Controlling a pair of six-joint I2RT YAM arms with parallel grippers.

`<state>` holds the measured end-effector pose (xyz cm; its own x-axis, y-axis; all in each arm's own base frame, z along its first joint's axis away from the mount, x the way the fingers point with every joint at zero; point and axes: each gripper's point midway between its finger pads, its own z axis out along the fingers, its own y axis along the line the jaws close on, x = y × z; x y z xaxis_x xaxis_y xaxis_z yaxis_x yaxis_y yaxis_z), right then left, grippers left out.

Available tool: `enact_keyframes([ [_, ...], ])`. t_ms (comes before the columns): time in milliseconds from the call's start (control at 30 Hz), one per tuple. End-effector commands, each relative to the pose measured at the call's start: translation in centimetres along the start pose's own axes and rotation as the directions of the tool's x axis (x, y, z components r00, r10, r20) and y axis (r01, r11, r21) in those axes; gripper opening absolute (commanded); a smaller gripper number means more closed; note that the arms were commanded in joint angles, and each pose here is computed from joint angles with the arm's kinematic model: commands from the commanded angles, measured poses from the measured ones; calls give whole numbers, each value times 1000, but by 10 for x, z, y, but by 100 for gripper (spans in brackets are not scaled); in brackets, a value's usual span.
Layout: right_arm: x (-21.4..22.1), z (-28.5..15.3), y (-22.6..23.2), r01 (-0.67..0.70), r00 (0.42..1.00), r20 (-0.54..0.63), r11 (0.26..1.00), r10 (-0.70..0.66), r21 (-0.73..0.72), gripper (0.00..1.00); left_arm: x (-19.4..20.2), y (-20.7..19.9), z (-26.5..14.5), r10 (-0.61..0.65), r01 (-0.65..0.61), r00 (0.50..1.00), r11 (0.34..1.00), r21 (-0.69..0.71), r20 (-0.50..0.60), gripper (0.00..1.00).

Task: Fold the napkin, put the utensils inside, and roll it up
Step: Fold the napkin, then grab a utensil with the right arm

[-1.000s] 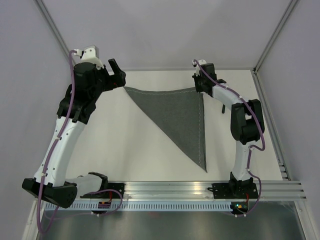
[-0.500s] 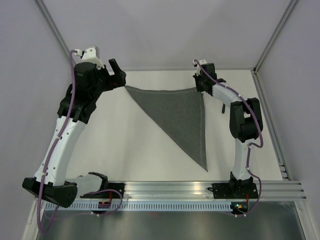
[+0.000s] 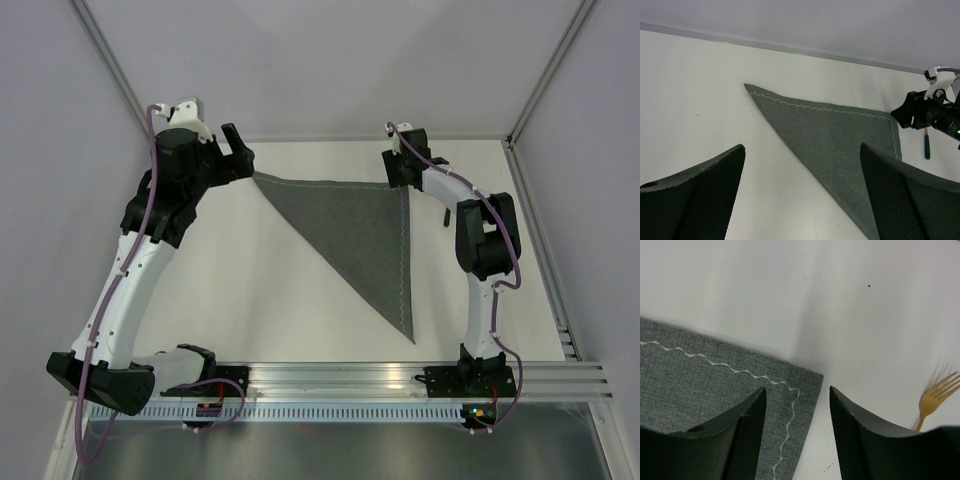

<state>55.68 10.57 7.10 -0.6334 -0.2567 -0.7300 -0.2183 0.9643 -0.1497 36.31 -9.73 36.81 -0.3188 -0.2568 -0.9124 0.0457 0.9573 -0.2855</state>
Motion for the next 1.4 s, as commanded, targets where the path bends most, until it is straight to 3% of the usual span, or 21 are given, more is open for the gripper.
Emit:
enact_keyframes([
  [0, -17, -5, -25, -33, 999, 14, 996, 32, 82, 60, -6, -4, 0, -27, 26, 999, 999, 26, 33, 100],
  [133, -13, -16, -46, -119, 992, -22, 985, 123, 126, 62, -3, -4, -3, -44, 42, 998, 999, 34, 40, 100],
  [367, 51, -30, -90, -256, 941, -168, 943, 293, 212, 56, 10, -11, -2, -92, 88, 995, 992, 90, 38, 100],
  [600, 92, -39, -142, -339, 893, -180, 880, 413, 333, 51, 12, -15, 0, -98, 94, 995, 989, 115, 36, 100],
  [800, 117, -38, -144, -368, 862, -229, 868, 453, 334, 49, 18, -16, 4, -99, 95, 995, 988, 124, 26, 100],
  [900, 124, -36, -138, -376, 852, -250, 870, 459, 319, 42, 20, -16, 6, -101, 98, 995, 987, 127, 19, 100],
  [1367, 165, -50, -125, -404, 816, -320, 871, 482, 280, 39, 22, -19, 8, -102, 99, 995, 985, 141, 11, 100],
])
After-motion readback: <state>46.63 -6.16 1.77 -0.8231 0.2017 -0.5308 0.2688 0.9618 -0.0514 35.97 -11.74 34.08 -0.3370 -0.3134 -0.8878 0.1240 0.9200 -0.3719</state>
